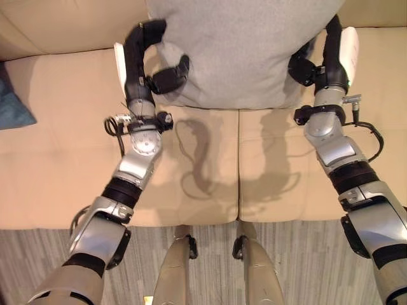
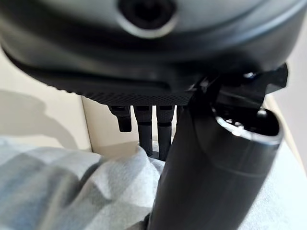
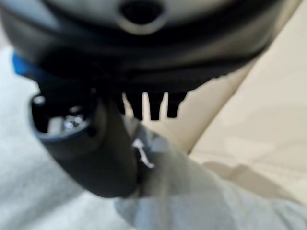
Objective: Pick up all the scattered cushions and arrange them neatly on the sofa.
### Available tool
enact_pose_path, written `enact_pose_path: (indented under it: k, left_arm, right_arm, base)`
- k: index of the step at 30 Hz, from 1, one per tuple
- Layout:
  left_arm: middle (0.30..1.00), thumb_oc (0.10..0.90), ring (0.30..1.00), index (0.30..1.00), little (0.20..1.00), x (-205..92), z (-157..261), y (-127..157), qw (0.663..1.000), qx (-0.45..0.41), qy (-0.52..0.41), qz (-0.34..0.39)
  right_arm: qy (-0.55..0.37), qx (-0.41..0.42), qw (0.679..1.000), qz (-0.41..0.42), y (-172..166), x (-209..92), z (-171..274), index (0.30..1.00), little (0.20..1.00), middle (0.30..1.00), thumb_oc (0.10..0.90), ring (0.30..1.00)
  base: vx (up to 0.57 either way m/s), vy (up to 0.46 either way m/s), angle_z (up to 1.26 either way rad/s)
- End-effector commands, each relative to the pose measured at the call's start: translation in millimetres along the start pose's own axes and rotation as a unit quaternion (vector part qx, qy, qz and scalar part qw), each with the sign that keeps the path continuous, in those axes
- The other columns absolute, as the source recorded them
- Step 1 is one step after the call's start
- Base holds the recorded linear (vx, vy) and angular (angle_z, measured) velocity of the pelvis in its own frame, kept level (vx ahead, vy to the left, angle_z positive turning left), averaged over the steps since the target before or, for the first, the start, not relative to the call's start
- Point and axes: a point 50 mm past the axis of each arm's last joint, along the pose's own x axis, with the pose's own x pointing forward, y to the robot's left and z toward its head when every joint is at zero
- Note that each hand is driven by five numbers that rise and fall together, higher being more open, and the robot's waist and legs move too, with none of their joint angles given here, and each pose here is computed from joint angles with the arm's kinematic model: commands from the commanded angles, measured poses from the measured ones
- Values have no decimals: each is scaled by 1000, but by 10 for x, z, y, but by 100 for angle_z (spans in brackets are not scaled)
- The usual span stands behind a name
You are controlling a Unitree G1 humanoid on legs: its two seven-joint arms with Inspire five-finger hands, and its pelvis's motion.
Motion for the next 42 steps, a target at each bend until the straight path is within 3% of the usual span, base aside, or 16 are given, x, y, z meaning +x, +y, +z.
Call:
enact_pose_path:
  k: [1,5,9,11,19,24,28,31,34,42]
  left_arm:
    - [900,800,900,900,900,-42,-89,29,1000,24,-4,-19]
    - [900,800,900,900,900,-325,-397,274,998,45,47,-26]
    - [900,800,900,900,900,-827,-761,642,990,58,129,-18]
    - [900,800,900,900,900,-934,-811,693,988,60,143,-18]
    - [900,800,900,900,900,-2068,-1265,1347,940,91,329,20]
    - [900,800,900,900,900,-2889,-1503,1541,869,134,476,5]
    - [900,800,900,900,900,-3422,-1594,1592,808,162,566,-15]
    - [900,800,900,900,900,-4016,-1625,1637,724,192,662,-26]
    - [900,800,900,900,900,-4192,-1624,1640,693,206,691,-30]
    - [900,800,900,900,900,-4231,-1680,1509,680,195,706,-35]
  right_arm:
    - [-60,8,998,18,119,-54,147,900,900,900,800,900]
    - [-10,-14,999,32,-7,-320,-306,900,900,900,800,900]
    - [84,-21,994,63,-111,-923,-912,900,900,900,800,900]
    - [99,-21,992,69,-114,-1042,-988,900,900,900,800,900]
    - [282,-40,950,126,-321,-2140,-1694,900,900,900,800,900]
    - [386,-44,905,172,-319,-2777,-1939,900,900,900,800,900]
    - [424,-46,879,211,-260,-3093,-1990,900,900,900,800,900]
    - [480,-48,840,249,-197,-3512,-2048,900,900,900,800,900]
    - [508,-59,818,263,-187,-3690,-2092,900,900,900,800,900]
    - [554,-93,772,298,-138,-3909,-2171,900,900,900,800,900]
  base:
    - [28,-23,-41]
    - [27,-16,-2]
    - [69,-22,15]
    - [60,-9,-3]
    - [88,-29,-7]
    - [51,-37,0]
    - [32,-53,5]
    - [6,-90,0]
    - [-87,-58,1]
    - [-159,42,-8]
